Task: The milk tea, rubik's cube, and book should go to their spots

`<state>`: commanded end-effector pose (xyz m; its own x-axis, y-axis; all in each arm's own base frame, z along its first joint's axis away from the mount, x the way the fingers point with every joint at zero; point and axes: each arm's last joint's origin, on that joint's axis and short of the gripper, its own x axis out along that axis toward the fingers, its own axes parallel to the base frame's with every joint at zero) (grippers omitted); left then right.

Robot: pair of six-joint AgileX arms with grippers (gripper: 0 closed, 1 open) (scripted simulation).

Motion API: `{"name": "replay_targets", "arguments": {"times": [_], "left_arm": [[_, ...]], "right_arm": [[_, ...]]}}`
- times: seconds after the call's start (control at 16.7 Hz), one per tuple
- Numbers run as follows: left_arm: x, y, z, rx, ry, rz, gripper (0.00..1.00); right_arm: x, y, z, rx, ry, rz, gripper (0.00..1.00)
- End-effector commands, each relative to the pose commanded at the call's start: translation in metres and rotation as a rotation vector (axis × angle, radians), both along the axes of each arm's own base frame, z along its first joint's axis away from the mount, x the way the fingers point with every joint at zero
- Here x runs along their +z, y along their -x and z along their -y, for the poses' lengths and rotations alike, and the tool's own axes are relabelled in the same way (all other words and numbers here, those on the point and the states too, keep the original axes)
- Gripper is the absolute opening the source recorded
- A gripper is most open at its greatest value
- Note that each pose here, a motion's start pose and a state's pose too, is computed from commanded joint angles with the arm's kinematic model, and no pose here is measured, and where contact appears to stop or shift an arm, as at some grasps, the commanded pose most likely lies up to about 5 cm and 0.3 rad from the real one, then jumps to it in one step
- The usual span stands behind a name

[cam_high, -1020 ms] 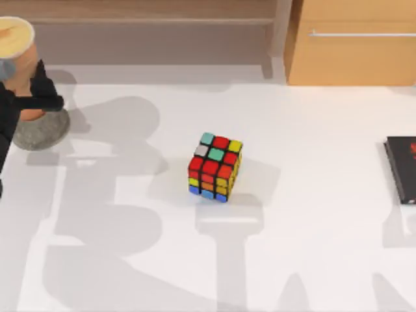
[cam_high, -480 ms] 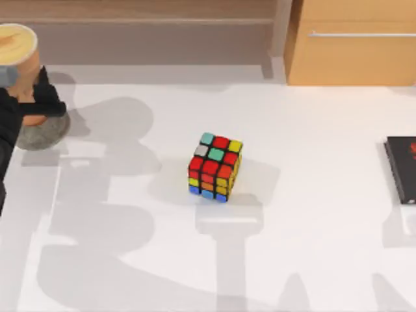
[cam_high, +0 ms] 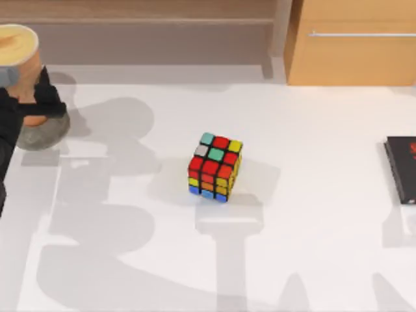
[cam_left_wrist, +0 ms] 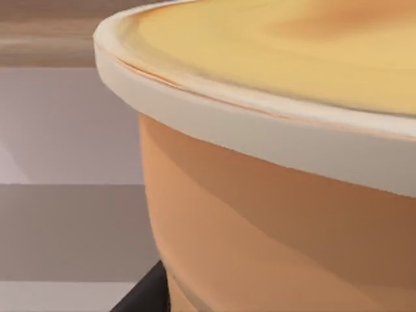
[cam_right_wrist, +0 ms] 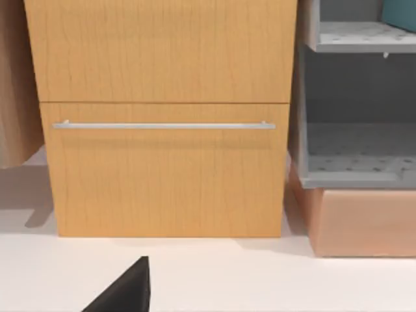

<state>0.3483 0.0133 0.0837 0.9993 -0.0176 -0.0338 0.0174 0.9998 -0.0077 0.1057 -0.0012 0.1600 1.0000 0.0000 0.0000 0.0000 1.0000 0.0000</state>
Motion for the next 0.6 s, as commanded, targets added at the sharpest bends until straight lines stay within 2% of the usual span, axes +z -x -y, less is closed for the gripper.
{"name": "replay_targets", "arguments": {"times": [0.18, 0.6], "left_arm": [[0.0000, 0.0000, 0.0000, 0.000, 0.000, 0.000, 0.98], [0.0000, 0.0000, 0.0000, 0.000, 0.000, 0.000, 1.00]], "right_arm": [[0.0000, 0.0000, 0.0000, 0.000, 0.000, 0.000, 1.00], [0.0000, 0.0000, 0.0000, 0.000, 0.000, 0.000, 1.00]]}}
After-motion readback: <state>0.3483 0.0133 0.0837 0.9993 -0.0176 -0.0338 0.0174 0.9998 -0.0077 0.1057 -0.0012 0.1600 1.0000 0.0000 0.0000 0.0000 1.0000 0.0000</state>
